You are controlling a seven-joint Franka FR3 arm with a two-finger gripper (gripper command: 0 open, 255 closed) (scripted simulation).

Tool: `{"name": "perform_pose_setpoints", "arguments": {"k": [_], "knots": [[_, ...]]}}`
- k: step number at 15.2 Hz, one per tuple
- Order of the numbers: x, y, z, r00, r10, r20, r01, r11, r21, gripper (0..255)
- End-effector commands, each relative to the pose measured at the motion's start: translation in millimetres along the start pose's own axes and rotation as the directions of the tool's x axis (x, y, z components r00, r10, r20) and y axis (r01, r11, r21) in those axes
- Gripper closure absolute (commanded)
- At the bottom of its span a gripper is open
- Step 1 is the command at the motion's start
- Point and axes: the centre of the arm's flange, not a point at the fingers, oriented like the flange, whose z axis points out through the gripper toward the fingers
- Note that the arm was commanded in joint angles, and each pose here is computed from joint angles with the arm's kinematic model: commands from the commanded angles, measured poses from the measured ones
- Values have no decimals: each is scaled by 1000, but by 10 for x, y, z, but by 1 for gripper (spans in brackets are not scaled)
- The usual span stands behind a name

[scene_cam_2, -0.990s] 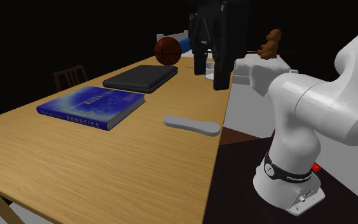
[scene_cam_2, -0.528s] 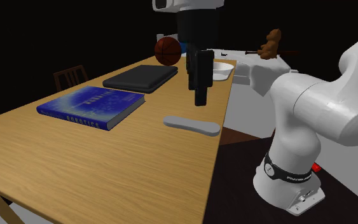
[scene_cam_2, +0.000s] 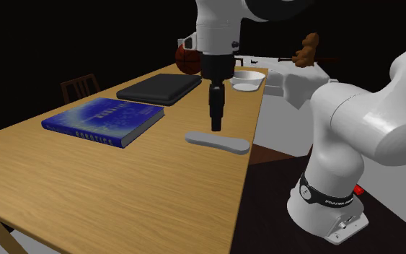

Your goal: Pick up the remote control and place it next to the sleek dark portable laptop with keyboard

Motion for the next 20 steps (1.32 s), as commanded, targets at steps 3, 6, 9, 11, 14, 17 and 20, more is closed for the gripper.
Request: {"name": "perform_pose_setpoints", "arguments": {"k": [3,6,9,11,14,17,20], "knots": [[19,422,324,997,79,-9,-79,997,-4,0],[6,727,571,990,137,-14,-137,991,-7,0],[-15,966,764,983,183,-19,-183,983,-9,0],[-13,968,870,983,183,-19,-183,983,-9,0],[-11,970,1028,983,183,-19,-183,983,-9,0],[-8,971,1164,983,183,-19,-183,983,-9,0],[-8,971,1164,983,183,-19,-183,983,-9,0]]}}
